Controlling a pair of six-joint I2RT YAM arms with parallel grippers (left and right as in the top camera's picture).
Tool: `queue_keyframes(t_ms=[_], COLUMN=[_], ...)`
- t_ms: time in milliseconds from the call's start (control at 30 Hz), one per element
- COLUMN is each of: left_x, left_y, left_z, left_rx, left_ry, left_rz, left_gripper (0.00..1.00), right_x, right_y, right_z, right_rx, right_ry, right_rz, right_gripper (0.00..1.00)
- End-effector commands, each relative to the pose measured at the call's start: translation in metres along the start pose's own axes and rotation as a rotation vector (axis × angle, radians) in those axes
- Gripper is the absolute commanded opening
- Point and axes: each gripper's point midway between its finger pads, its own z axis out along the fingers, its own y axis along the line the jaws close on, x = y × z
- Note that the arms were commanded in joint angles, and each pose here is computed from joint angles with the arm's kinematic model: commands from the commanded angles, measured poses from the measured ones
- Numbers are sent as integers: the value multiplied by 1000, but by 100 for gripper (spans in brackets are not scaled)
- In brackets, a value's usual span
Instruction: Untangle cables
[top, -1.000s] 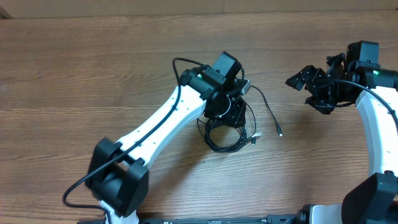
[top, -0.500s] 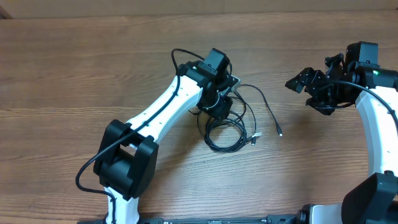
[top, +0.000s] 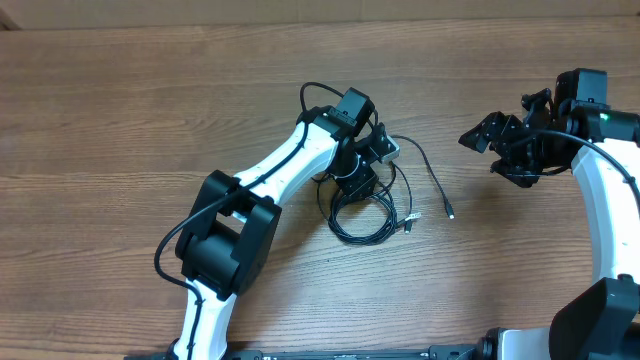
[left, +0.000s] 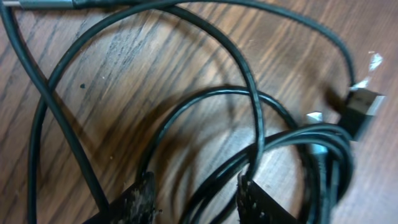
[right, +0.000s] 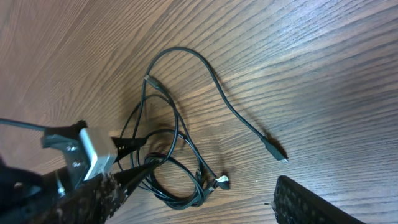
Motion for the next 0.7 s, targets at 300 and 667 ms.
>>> queue_keyframes(t_ms=[300,667], left_x=[10,33], left_y=[1,-23], left_z=[23,24], left_rx=[17,59], left_ry=[56,173], left_rz=[-17,-67], left_gripper=[27,42], right_x=[-3,-4], right_y=[9,10], right_z=[-14,-14], right_rx=[-13,-14], right_ry=[-38,-45], right_rz=[-24,-32], right_gripper=[79,80])
